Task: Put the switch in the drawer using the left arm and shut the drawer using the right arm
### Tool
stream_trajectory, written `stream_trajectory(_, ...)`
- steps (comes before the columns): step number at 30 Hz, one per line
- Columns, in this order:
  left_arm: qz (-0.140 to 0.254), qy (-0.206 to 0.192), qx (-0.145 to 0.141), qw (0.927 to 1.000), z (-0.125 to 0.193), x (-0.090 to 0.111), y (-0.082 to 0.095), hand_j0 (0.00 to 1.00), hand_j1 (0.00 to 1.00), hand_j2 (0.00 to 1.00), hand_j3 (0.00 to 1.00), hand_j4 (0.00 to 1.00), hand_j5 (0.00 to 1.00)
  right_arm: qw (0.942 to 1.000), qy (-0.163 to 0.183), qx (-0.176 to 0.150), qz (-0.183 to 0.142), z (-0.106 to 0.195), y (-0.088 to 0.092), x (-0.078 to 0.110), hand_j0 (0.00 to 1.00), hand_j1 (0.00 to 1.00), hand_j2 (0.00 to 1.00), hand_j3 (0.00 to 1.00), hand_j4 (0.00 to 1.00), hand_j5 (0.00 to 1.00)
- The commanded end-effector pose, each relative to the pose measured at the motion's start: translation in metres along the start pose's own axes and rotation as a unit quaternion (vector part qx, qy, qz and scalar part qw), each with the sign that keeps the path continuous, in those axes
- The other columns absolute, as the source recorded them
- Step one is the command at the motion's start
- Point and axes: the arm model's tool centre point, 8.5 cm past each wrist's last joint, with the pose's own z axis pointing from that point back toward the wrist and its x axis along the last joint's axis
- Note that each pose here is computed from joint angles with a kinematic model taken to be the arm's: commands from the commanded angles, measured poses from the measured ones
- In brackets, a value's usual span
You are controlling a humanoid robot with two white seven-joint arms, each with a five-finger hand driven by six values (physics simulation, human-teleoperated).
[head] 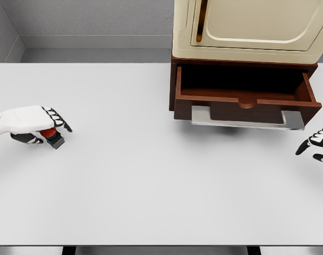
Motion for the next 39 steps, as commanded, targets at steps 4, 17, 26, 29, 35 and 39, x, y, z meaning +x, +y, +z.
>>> stream_trajectory(4, 0.009, 0.002, 0.005, 0.9999, 0.005, -0.002, 0.001, 0.74, 0.74, 0.74, 0.74, 0.74, 0.74, 1.0, -0.001, -0.002, -0.004, 0.0, 0.0, 0.0, 0.56, 0.56, 0.56, 0.56, 0.56, 0.56)
stream_trajectory(17, 0.005, -0.008, 0.003, 0.9999, 0.002, 0.005, 0.001, 0.54, 0.54, 0.54, 0.54, 0.54, 0.54, 1.0, -0.001, -0.002, -0.004, 0.0, 0.0, 0.0, 0.56, 0.56, 0.56, 0.56, 0.56, 0.56)
stream_trajectory(26, -0.001, -0.016, 0.004, 0.9999, 0.002, 0.01, 0.004, 0.35, 0.35, 0.35, 0.35, 0.35, 0.35, 1.0, -0.001, -0.002, -0.004, 0.0, 0.0, 0.0, 0.56, 0.56, 0.56, 0.56, 0.56, 0.56)
stream_trajectory(29, -0.016, -0.033, 0.015, 0.9992, 0.0, 0.021, 0.017, 0.35, 0.35, 0.35, 0.35, 0.35, 0.35, 1.0, -0.001, -0.001, -0.004, 0.0, 0.0, 0.0, 0.56, 0.56, 0.56, 0.56, 0.56, 0.56)
stream_trajectory(35, -0.034, -0.055, 0.045, 0.9968, -0.002, 0.034, 0.045, 0.35, 0.35, 0.35, 0.35, 0.35, 0.35, 1.0, -0.001, -0.002, -0.004, 0.0, 0.0, 0.0, 0.56, 0.56, 0.56, 0.56, 0.56, 0.56)
stream_trajectory(39, -0.048, -0.082, 0.071, 0.9929, -0.01, 0.05, 0.067, 0.34, 0.34, 0.34, 0.34, 0.34, 0.34, 1.0, -0.001, -0.002, -0.004, 0.0, 0.0, 0.0, 0.56, 0.56, 0.56, 0.56, 0.56, 0.56)
